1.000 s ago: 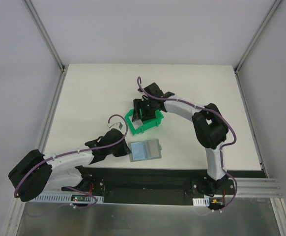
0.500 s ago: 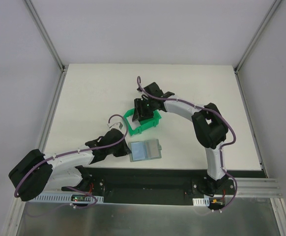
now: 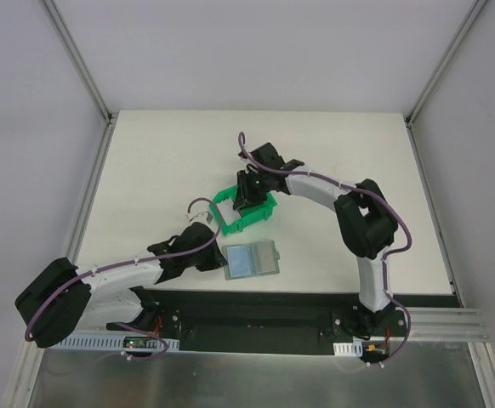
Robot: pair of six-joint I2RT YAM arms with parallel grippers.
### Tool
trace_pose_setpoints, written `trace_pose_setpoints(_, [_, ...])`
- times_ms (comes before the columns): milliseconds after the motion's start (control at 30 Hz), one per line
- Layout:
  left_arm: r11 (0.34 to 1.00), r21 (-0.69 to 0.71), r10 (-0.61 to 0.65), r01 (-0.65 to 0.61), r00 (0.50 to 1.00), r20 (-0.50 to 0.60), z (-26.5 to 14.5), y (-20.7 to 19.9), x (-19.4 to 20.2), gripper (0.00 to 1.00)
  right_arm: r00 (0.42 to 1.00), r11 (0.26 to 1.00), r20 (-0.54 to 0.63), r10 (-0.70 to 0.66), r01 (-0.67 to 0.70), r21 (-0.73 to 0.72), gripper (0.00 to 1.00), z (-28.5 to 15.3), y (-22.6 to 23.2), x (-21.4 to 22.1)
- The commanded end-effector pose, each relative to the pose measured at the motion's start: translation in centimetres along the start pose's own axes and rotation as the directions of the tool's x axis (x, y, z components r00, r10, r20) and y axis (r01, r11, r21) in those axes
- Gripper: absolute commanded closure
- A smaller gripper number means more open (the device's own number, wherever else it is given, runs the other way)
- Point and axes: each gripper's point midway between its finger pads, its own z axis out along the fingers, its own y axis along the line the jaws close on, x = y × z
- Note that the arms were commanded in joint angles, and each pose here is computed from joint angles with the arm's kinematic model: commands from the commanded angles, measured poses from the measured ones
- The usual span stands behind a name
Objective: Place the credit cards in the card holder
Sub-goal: Pick up the credit card from the storage box.
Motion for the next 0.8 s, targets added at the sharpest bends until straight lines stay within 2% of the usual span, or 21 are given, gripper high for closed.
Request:
trace_pose_setpoints(0, [1.0,0.002,0.013,-0.013,1.0,0.01,0.0,-0.4,-0.7,1.0,0.996,0.998,0.085,-0.035,0.039,-0.047,0.75,-3.0,2.4,-2.1])
trace_pose_setpoints(233, [1.0,0.001,0.015,-0.015,1.0,0.006,0.0,-0.4,-0.6,1.0,0.994,0.999,0.1,-0.036,0.04,-0.033,0.86,-3.5,2.2,-2.3])
trace_pose_setpoints(433, [1.0,0.001,0.015,-0.015,1.0,0.006,0.0,-0.3,-0.6,1.0,0.987,0.993,0.15,-0.065,0.048,0.111,0.99,-4.2,0.0,-3.1])
trace_pose_setpoints(600, [1.0,0.002,0.013,-0.013,1.0,0.005,0.0,-0.3,-0.5,1.0,0.961,0.983,0.256,-0.104,0.061,0.173,0.99,-6.4,-0.3,-5.1])
trace_pose_setpoints(767, [1.0,0.006,0.013,-0.013,1.0,0.005,-0.1,-0.4,-0.5,1.0,0.921,0.988,0.373,-0.115,0.068,0.137,1.0,-10.4,1.7,-6.5])
